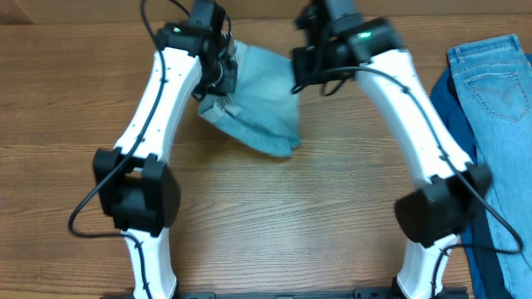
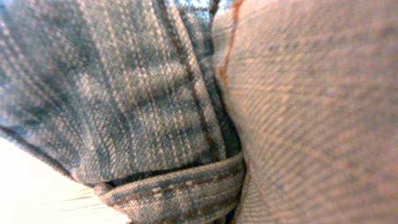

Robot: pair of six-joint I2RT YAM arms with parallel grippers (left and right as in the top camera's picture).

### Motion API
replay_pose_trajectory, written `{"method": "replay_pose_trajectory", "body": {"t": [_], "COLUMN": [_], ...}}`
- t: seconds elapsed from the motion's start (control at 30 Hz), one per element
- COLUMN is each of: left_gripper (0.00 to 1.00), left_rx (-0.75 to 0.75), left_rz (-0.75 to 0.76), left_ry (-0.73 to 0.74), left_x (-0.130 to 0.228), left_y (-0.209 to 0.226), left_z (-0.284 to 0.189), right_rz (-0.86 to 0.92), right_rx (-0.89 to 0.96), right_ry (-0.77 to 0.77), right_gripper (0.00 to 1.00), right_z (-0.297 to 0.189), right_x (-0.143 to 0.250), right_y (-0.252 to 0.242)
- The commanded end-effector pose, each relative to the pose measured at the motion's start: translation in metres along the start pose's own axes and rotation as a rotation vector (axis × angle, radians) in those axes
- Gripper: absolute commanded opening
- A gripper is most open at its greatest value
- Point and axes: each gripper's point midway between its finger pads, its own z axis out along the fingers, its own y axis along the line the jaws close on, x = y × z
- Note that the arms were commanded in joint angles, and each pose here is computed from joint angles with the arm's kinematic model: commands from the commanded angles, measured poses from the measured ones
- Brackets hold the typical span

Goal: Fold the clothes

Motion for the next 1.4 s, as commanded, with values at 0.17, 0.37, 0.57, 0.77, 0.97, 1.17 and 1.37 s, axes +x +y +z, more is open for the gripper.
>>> {"method": "replay_pose_trajectory", "body": {"t": [0.17, 0.37, 0.57, 0.77, 0.97, 1.17, 1.37], "left_gripper": [0.04, 0.04, 0.04, 0.04, 0.04, 0.04, 0.04], "left_rx": [-0.335, -0.504, -0.848, -1.109, -1.135, -1.008, -0.968], "left_rz": [-0.070, -0.197, -0.304, -0.423, -0.625, -0.743, -0.724], "left_ry": [-0.218, -0.141, -0.036, 0.116, 0.097, 0.084, 0.144], "left_x": [-0.021, 0.006, 0.048, 0.105, 0.137, 0.156, 0.154], "left_y": [0.102, 0.181, 0.266, 0.324, 0.373, 0.398, 0.404], "left_z": [-0.108, -0.122, -0.163, -0.207, -0.219, -0.201, -0.168], "right_rz": [0.369, 0.461, 0.465, 0.464, 0.464, 0.465, 0.465], "right_rx": [0.184, 0.224, 0.226, 0.226, 0.257, 0.275, 0.275], "right_ry": [-0.046, -0.070, -0.080, -0.084, -0.087, -0.087, -0.087], "right_gripper": [0.06, 0.18, 0.23, 0.23, 0.22, 0.21, 0.16], "right_z": [-0.053, -0.070, -0.071, -0.072, -0.073, -0.074, -0.074], "right_x": [-0.004, 0.001, -0.001, -0.002, -0.001, 0.000, 0.000], "right_y": [-0.148, -0.193, -0.196, -0.197, -0.202, -0.204, -0.204]}}
